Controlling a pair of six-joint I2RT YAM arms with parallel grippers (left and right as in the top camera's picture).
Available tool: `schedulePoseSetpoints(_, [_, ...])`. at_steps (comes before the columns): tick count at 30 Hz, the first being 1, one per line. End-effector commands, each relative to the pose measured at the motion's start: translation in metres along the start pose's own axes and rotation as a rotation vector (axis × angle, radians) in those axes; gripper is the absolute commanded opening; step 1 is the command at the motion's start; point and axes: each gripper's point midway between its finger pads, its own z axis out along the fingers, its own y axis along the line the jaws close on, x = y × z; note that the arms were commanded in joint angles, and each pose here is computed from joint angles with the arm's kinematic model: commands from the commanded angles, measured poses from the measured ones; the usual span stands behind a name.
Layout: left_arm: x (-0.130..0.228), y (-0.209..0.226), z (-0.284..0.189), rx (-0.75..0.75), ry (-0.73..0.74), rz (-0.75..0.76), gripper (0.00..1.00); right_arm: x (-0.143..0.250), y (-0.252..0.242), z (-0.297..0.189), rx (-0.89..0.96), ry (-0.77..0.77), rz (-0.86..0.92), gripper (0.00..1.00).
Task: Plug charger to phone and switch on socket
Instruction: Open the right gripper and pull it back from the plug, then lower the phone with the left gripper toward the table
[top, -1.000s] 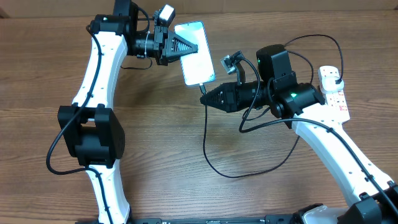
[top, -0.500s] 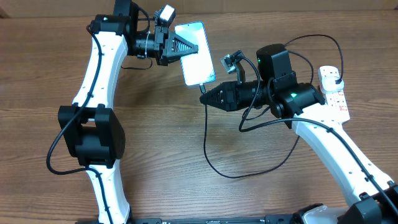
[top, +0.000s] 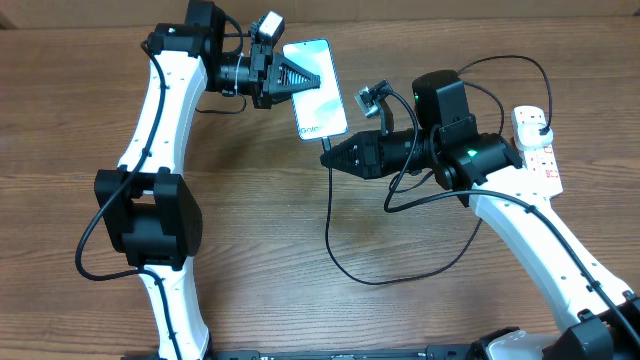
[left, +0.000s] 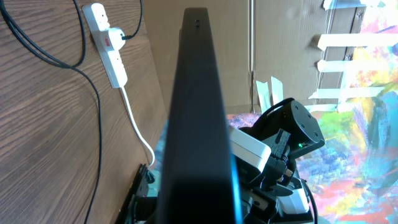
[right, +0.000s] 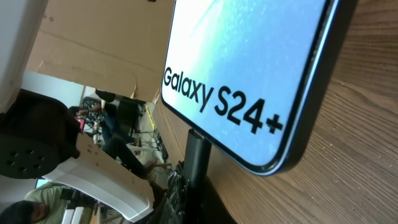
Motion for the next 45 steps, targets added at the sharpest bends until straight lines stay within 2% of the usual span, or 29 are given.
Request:
schedulePoseSetpoints(1, [0.007, -0.014, 0.014, 0.020, 0.034, 0.014, 0.04, -0.020, -0.002, -0.008, 0.048, -0.074, -0.045, 0.04])
schedulePoseSetpoints(8, [0.006, -0.013, 0.013, 0.012, 0.030, 0.020, 0.04, -0.012, -0.006, -0.008, 0.060, -0.049, -0.014, 0.04])
schedulePoseSetpoints(14, [0.006, 0.000, 0.012, -0.063, 0.027, 0.021, 0.04, -0.002, -0.012, -0.008, 0.086, -0.016, 0.027, 0.05])
schedulePoseSetpoints(17, [0.005, 0.002, 0.012, -0.076, 0.026, 0.021, 0.04, -0.001, -0.012, -0.008, 0.087, -0.013, 0.032, 0.13])
schedulePoseSetpoints(20, [0.005, 0.008, 0.012, -0.110, 0.025, 0.021, 0.04, 0.000, -0.013, -0.008, 0.090, -0.009, 0.038, 0.30])
schedulePoseSetpoints(23, [0.005, 0.014, 0.011, -0.146, 0.023, 0.021, 0.04, 0.003, -0.016, -0.009, 0.105, -0.003, 0.056, 0.40])
schedulePoseSetpoints(29, [0.004, 0.031, 0.008, -0.242, 0.020, 0.021, 0.04, 0.010, -0.027, -0.010, 0.162, 0.014, 0.078, 0.47])
schedulePoseSetpoints(34, [0.006, 0.058, -0.002, -0.410, 0.019, 0.002, 0.04, 0.019, -0.043, -0.014, 0.249, 0.027, 0.120, 0.51])
schedulePoseSetpoints(40, [0.017, 0.104, -0.030, -0.726, 0.040, -0.049, 0.04, 0.032, -0.067, -0.022, 0.387, 0.047, 0.178, 0.57])
schedulePoseSetpoints(45, [0.022, 0.123, -0.041, -0.820, 0.051, -0.071, 0.04, 0.040, -0.078, -0.027, 0.459, 0.061, 0.209, 0.57])
